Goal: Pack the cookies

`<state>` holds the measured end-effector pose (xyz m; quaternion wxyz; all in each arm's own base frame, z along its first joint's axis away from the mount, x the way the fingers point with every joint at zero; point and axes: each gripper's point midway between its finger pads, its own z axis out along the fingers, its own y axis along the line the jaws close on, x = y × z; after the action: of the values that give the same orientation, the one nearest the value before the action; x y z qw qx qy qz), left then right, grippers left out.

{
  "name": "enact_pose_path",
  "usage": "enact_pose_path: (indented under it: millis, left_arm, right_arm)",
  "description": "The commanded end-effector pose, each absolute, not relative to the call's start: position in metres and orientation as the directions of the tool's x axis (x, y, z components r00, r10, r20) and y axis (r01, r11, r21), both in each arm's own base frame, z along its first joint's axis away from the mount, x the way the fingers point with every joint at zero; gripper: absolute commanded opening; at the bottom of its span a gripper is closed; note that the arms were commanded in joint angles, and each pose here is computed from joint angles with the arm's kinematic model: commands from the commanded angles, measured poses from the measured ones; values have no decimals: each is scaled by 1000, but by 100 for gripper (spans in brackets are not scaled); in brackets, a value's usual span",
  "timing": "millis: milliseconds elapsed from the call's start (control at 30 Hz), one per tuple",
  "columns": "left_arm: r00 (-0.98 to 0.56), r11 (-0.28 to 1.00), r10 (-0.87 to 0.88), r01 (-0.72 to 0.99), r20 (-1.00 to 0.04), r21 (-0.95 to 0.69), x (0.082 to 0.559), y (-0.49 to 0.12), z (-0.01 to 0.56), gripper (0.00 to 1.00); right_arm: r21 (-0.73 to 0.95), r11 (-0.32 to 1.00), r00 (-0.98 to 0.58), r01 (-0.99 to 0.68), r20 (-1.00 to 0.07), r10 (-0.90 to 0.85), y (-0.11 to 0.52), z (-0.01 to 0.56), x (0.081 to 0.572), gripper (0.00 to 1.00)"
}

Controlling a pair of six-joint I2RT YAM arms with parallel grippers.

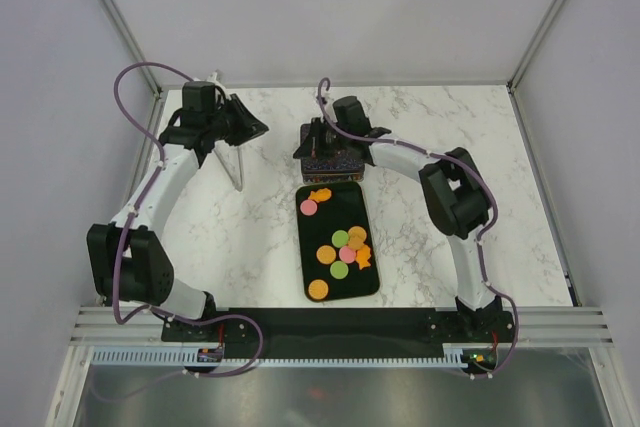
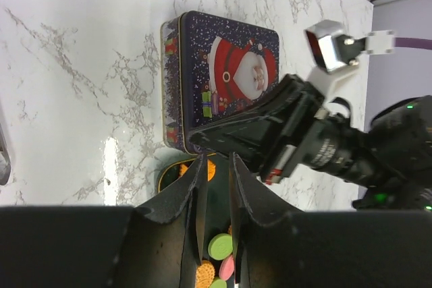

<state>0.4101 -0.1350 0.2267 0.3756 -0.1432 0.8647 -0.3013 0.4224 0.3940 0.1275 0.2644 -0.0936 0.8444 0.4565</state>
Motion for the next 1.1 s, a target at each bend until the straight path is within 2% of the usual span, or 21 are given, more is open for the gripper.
enact_pose_path:
  millis: [0,133,267,700,733,800,967,1067]
  left_arm:
    - [-691,805,-431,-3,-580,-593,406,-132,224,26]
    - [-702,805,-430,-14,-568,-593,404,-132,216,25]
    - [-698,809,-429,-14,-574,-588,405,-130,217,25]
    - [-701,798,-426,5,-572,-602,411,-135,223,28]
    - [-704,798,-426,3,-568,-603,411,-135,221,29]
    - [-716,796,-428,-11,-551,-605,411,-136,210,39]
    - [-738,788,-434,-32,-517,-615,412,-139,183,58]
    - [-758,783,-427,-38,-494,-620,416,-147,164,65]
  right_arm:
    - [750,524,-857,-404,-510,69,419,95,413,0]
    - [735,597,-893,-320,-445,69,409,32,408,0]
    - [725,622,-901,-295,-427,70,402,16,403,0]
    - [681,594,-800,-427,-591,103,412,116,438,0]
    - [679,591,-790,-436,-603,110,411,124,440,0]
    - [675,584,-768,-451,-627,133,407,145,446,1]
    - [660,582,-709,-475,-679,192,386,195,454,14]
    - [637,638,-682,-432,-694,230,358,205,460,20]
